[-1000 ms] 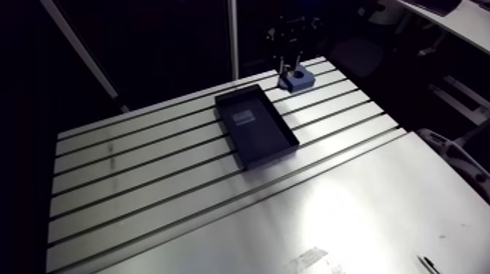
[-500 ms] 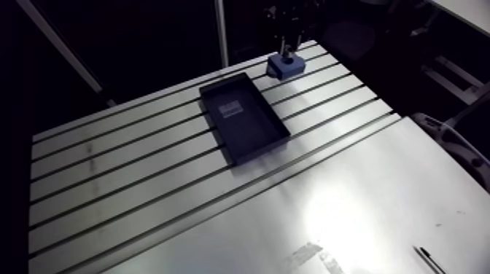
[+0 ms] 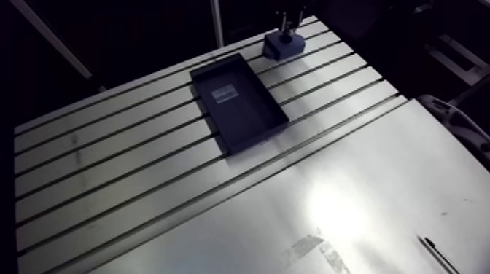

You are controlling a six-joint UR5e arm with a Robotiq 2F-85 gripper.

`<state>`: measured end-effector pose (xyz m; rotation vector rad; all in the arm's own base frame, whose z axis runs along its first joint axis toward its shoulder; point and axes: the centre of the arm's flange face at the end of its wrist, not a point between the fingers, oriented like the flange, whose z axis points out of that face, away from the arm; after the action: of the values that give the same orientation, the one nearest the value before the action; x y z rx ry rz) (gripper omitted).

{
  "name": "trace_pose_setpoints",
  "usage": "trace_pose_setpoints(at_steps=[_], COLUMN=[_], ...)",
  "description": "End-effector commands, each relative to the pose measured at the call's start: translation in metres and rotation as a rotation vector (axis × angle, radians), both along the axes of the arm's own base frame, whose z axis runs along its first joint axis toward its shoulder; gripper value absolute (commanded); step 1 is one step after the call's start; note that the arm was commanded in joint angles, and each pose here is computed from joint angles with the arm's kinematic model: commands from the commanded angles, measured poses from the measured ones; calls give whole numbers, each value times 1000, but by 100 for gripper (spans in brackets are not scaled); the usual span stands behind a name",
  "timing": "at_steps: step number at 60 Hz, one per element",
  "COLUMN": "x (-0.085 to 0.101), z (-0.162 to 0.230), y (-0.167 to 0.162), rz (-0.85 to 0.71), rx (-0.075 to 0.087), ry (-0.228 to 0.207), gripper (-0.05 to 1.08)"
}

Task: Pick up the bearing and press it into the housing until flush.

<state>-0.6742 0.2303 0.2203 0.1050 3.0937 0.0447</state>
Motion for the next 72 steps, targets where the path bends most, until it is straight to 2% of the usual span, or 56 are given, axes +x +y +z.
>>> trace_pose_setpoints(at_steps=[1, 15, 72], x=[-9, -15, -16], z=[-6, -16, -30], y=[6, 8, 5], rz=[-1, 0, 2], rx=[2, 0, -6], ry=[4, -4, -22], gripper=[57, 57, 57])
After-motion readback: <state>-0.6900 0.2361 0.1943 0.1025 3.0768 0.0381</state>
